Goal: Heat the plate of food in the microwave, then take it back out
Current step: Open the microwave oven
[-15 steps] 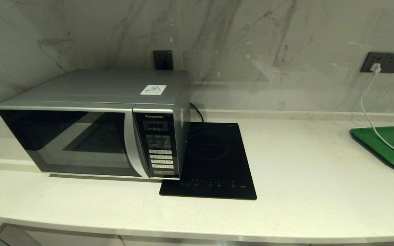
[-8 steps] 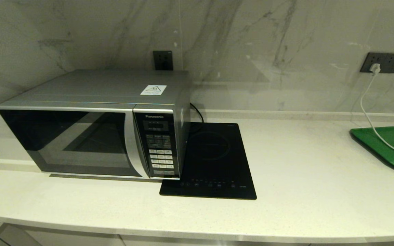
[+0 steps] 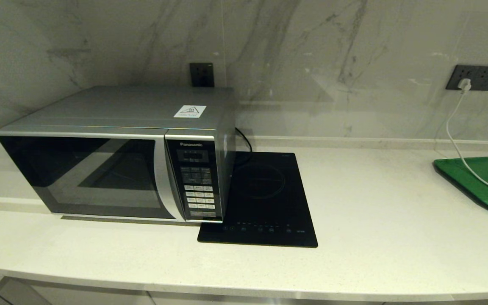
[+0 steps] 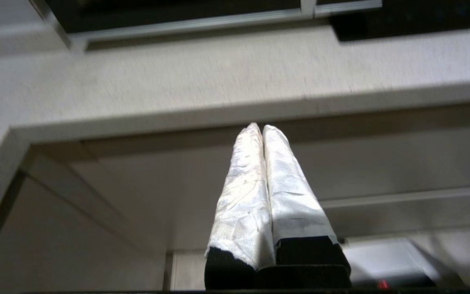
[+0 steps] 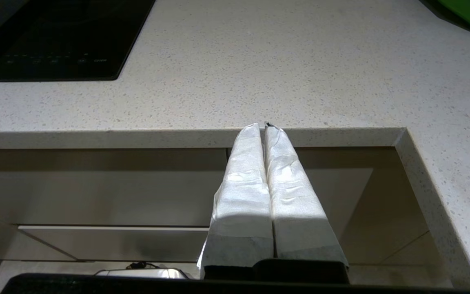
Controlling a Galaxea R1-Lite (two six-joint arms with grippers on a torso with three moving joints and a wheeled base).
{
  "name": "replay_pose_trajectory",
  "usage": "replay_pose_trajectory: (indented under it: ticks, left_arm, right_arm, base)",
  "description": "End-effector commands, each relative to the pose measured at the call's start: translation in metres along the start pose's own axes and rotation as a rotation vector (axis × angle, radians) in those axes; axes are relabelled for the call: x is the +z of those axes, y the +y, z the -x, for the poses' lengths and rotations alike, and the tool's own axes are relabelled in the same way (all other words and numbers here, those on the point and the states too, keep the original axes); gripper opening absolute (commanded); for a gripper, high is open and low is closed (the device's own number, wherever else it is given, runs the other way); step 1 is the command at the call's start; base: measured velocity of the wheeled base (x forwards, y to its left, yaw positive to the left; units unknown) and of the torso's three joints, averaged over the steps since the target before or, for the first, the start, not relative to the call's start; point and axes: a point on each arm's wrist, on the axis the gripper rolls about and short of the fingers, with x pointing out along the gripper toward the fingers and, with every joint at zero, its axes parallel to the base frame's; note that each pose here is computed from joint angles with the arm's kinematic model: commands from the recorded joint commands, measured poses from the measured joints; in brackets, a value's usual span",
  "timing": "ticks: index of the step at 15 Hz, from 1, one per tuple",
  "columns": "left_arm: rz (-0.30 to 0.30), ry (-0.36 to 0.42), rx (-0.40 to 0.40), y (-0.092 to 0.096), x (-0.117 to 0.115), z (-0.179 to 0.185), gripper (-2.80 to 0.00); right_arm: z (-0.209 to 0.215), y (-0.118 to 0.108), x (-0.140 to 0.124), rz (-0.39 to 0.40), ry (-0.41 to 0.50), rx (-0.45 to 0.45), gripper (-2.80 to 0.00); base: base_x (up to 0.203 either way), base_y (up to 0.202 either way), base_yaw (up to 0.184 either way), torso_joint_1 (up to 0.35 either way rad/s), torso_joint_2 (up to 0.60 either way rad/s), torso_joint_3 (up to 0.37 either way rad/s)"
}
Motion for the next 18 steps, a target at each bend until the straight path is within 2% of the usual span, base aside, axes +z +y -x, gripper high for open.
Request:
replay_pose_trajectory:
  ticks: [1,3,4,6,7,8,9,11,12,13,15,17,18]
  left_arm:
    - [-0.018,-0.144,0.024,0.001,-0.004,-0.014,-2.80]
    - [-0.014,-0.141,0.019,0.002,0.014,-0.005,-2.80]
    - [0.007,-0.147,0.011,0.003,0.038,0.004,-2.80]
    - [0.081,-0.158,-0.020,0.008,0.106,0.025,-2.80]
    - [0.129,-0.109,-0.050,0.012,0.143,0.026,-2.80]
    - [0.169,-0.010,-0.097,0.016,0.172,0.017,-2.80]
    - [0.194,0.100,-0.151,0.017,0.191,0.003,-2.80]
    - [0.211,0.323,-0.314,0.012,0.211,-0.030,-2.80]
    - [0.220,0.408,-0.394,0.006,0.215,-0.044,-2.80]
    - [0.240,0.477,-0.462,-0.001,0.218,-0.061,0.00]
    - [0.326,0.527,-0.595,-0.011,0.226,-0.097,0.00]
    - [0.413,0.478,-0.761,-0.011,0.237,-0.139,0.00]
    - [0.442,0.461,-0.815,-0.007,0.237,-0.164,0.00]
  right_arm:
    - [0.000,0.000,0.000,0.000,0.002,0.000,-2.80]
    - [0.000,0.000,0.000,0.000,0.001,0.000,-2.80]
    - [0.000,0.000,0.000,0.000,0.002,0.000,-2.80]
    - [0.000,0.000,0.000,0.000,0.002,0.000,-2.80]
    - [0.000,0.000,0.000,0.000,0.002,0.000,-2.80]
    - [0.000,0.000,0.000,0.000,0.001,0.000,-2.80]
    - [0.000,0.000,0.000,0.000,0.002,0.000,-2.80]
    - [0.000,0.000,0.000,0.000,0.001,0.000,-2.80]
    - [0.000,0.000,0.000,0.000,0.001,0.000,-2.80]
    - [0.000,0.000,0.000,0.000,0.001,0.000,-2.80]
    - [0.000,0.000,0.000,0.000,0.001,0.000,-2.80]
    - [0.000,0.000,0.000,0.000,0.001,0.000,-2.80]
    - [0.000,0.000,0.000,0.000,0.001,0.000,-2.80]
  base:
    - [0.000,0.000,0.000,0.000,0.00,0.000]
    - [0.000,0.000,0.000,0.000,0.00,0.000]
    - [0.000,0.000,0.000,0.000,0.00,0.000]
    - [0.000,0.000,0.000,0.000,0.00,0.000]
    - [0.000,0.000,0.000,0.000,0.00,0.000]
    - [0.000,0.000,0.000,0.000,0.00,0.000]
    - [0.000,0.000,0.000,0.000,0.00,0.000]
    - [0.000,0.000,0.000,0.000,0.00,0.000]
    - [0.000,0.000,0.000,0.000,0.00,0.000]
    - [0.000,0.000,0.000,0.000,0.00,0.000]
    - [0.000,0.000,0.000,0.000,0.00,0.000]
    - [0.000,0.000,0.000,0.000,0.00,0.000]
    - [0.000,0.000,0.000,0.000,0.00,0.000]
